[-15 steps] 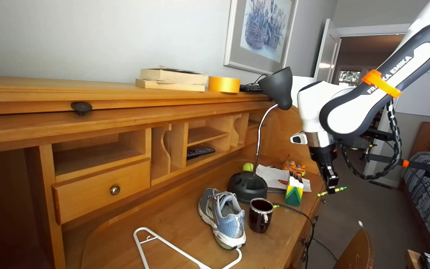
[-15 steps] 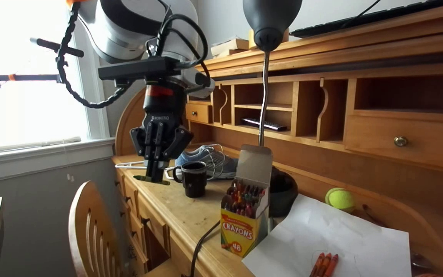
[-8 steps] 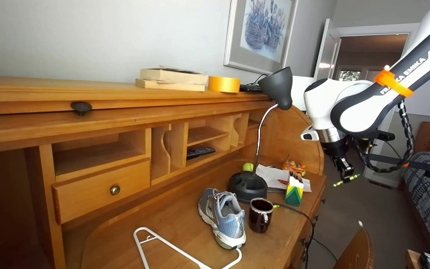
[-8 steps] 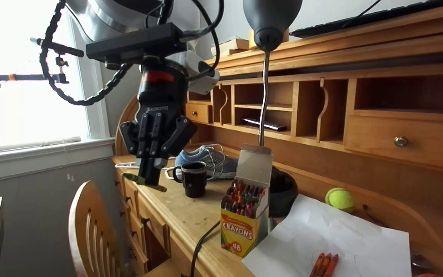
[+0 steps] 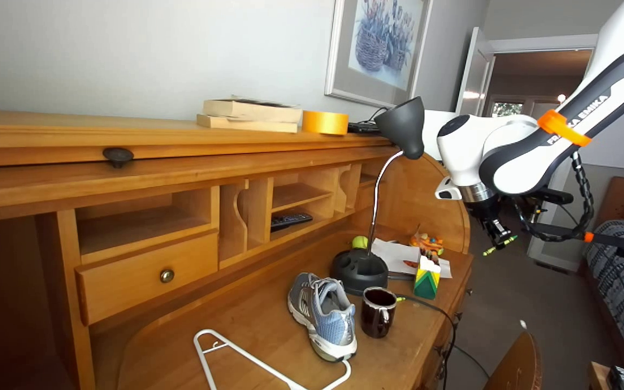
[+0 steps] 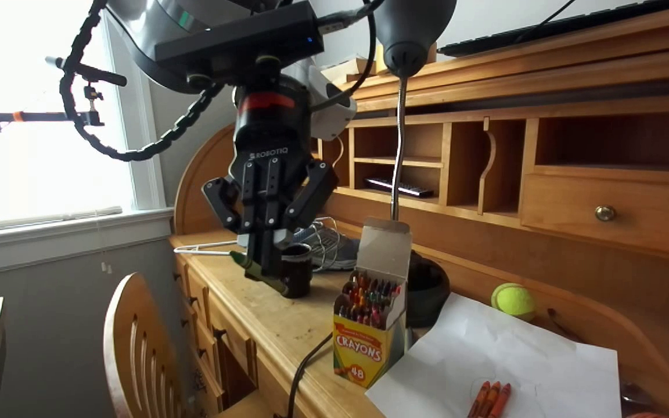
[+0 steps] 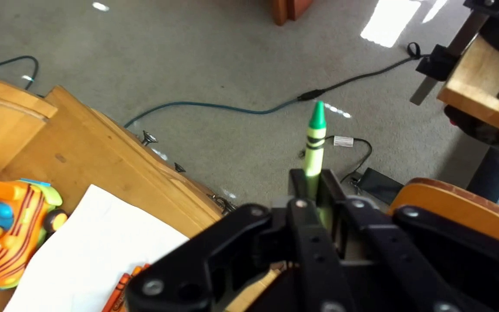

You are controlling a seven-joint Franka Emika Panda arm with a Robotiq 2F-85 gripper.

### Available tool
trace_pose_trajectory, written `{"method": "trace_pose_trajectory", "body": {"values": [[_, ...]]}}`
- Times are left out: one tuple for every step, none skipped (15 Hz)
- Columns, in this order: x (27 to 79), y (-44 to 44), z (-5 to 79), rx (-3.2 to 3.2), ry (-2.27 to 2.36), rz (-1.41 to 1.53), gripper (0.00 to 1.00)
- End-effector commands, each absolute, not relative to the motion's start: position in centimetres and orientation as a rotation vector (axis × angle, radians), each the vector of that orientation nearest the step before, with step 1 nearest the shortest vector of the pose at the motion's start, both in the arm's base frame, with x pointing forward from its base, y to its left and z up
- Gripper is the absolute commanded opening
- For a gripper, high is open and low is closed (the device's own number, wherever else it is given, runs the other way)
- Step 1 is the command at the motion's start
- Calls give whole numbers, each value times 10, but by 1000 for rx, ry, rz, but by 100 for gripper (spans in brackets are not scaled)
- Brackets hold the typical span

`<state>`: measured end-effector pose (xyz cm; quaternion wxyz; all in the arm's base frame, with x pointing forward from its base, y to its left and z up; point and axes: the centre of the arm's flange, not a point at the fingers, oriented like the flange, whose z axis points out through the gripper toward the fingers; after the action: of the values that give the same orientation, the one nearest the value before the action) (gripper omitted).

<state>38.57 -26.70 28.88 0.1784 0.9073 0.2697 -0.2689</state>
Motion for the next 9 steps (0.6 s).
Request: {"method": "trace_pose_trajectory", "body": {"values": [[406,-280,277,2501,809,-805,3],[411,-280,274,2490,822,-813,3],[415,-281,272,2475,832,-819,3],[420,-281,268,2463,840,-824,3],[426,-282,265,2446,845,-823,3],[430,-282,262,2434,857,-822,3],[435,-281,260,2425,867,-822,3],[439,-279,257,2416,882,-819,3],[443,-276,255,2413,896,-815,3]]}}
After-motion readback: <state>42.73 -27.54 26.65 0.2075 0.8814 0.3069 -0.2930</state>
